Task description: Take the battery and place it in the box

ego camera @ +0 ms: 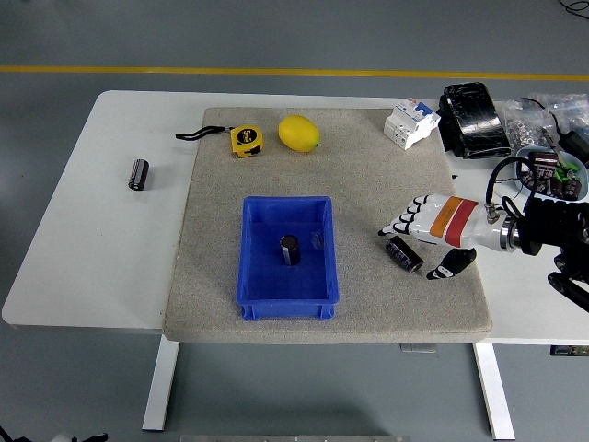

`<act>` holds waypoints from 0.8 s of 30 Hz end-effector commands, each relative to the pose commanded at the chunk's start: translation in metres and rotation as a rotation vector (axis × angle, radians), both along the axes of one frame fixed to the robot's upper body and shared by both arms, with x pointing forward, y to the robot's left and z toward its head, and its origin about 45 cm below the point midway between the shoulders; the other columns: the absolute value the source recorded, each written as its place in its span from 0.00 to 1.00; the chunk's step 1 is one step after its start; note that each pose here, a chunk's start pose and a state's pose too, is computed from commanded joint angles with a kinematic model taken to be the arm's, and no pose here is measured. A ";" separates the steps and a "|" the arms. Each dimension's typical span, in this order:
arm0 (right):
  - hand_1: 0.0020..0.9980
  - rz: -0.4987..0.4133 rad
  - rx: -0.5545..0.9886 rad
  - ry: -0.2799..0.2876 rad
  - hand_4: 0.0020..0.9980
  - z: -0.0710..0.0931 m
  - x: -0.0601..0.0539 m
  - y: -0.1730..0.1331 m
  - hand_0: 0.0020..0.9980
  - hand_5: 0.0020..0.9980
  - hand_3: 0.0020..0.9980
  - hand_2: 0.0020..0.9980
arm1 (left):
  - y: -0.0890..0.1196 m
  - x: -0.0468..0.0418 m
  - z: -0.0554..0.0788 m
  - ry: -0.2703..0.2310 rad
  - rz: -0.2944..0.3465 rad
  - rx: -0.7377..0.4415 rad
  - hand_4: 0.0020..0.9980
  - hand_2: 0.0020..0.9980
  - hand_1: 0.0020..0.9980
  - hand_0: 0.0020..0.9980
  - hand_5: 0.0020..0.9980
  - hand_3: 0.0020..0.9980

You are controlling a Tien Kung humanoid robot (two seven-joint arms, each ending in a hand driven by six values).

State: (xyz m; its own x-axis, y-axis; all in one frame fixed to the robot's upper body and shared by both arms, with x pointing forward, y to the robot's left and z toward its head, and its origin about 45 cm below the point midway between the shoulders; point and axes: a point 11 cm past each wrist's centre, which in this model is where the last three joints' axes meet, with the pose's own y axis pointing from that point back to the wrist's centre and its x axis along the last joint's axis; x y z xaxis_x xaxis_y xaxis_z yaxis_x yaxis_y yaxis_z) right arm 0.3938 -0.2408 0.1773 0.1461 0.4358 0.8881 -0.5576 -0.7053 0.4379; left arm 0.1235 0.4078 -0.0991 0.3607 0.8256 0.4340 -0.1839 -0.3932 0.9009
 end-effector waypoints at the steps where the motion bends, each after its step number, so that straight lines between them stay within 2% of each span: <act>1: 0.79 -0.001 0.000 0.000 0.96 0.000 0.001 0.000 0.82 0.20 0.91 0.85 | 0.000 0.0005 0.000 -0.001 -0.001 0.000 0.63 0.51 0.49 0.48 0.76 0.66; 7: 0.78 -0.011 0.006 0.003 0.96 -0.003 0.003 0.002 0.80 0.20 0.89 0.84 | 0.000 0.0037 0.001 -0.005 -0.003 -0.002 0.62 0.51 0.49 0.49 0.76 0.67; 16: 0.77 -0.017 0.022 0.021 0.96 -0.006 0.003 0.009 0.79 0.20 0.87 0.82 | 0.001 0.0039 0.001 -0.004 -0.007 0.002 0.63 0.51 0.49 0.48 0.76 0.67; 17: 0.74 -0.018 0.022 0.023 0.96 -0.007 0.003 0.010 0.77 0.20 0.83 0.80 | 0.001 0.0042 0.001 -0.005 -0.007 0.002 0.62 0.51 0.49 0.48 0.76 0.66; 22: 0.74 -0.021 0.028 0.027 0.96 -0.009 0.004 0.010 0.77 0.20 0.83 0.80 | 0.001 0.0059 0.002 -0.008 -0.009 0.004 0.62 0.51 0.49 0.48 0.76 0.66; 23: 0.71 -0.022 0.028 0.027 0.93 -0.009 0.004 0.010 0.74 0.20 0.78 0.76 | 0.001 0.0059 0.002 -0.008 -0.009 0.004 0.62 0.51 0.49 0.48 0.76 0.67; 24: 0.71 -0.022 0.029 0.027 0.93 -0.009 0.005 0.010 0.74 0.20 0.78 0.76 | 0.001 0.0063 0.002 -0.009 -0.009 0.004 0.62 0.51 0.49 0.48 0.76 0.67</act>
